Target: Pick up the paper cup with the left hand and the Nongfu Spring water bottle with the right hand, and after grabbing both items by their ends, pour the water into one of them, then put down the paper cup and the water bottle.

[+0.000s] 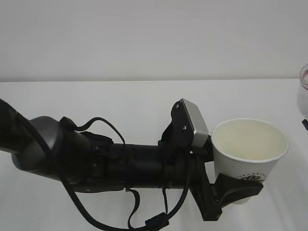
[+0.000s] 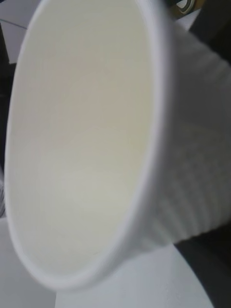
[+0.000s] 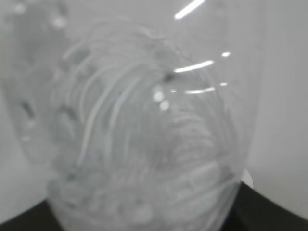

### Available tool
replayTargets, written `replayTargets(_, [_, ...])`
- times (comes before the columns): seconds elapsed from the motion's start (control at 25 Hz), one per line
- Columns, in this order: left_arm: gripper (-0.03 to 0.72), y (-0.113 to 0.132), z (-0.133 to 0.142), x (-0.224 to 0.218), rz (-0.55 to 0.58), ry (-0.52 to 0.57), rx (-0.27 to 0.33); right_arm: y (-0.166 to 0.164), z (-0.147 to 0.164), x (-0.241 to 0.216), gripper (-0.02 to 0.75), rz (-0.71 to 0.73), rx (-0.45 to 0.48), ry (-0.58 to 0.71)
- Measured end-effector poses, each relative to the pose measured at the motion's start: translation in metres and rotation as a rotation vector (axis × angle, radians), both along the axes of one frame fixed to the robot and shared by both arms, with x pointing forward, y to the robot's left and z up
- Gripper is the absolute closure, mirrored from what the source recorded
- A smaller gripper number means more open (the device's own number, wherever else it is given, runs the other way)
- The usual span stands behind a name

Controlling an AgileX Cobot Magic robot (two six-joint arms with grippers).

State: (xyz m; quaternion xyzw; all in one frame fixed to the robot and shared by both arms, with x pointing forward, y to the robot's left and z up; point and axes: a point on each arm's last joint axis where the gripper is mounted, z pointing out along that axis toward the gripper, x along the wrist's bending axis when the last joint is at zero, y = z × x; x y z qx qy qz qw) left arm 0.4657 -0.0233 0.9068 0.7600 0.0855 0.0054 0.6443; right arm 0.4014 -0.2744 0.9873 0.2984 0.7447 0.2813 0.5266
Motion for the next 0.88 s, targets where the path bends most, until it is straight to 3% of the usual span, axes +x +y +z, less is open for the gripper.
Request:
replayTargets(0.68, [0.152, -0.0001, -0.0003, -0.0013, -0.015, -0.007, 0.005, -0.0004, 0.0024, 0.0007, 0.358, -0.018, 0.049, -0.023])
replayTargets(0.88, [0.152, -0.0001, -0.0005, -0.0012, -0.015, -0.007, 0.007, -0.0007, 0.0045, 0.0013, 0.358, -0.003, -0.019, -0.054])
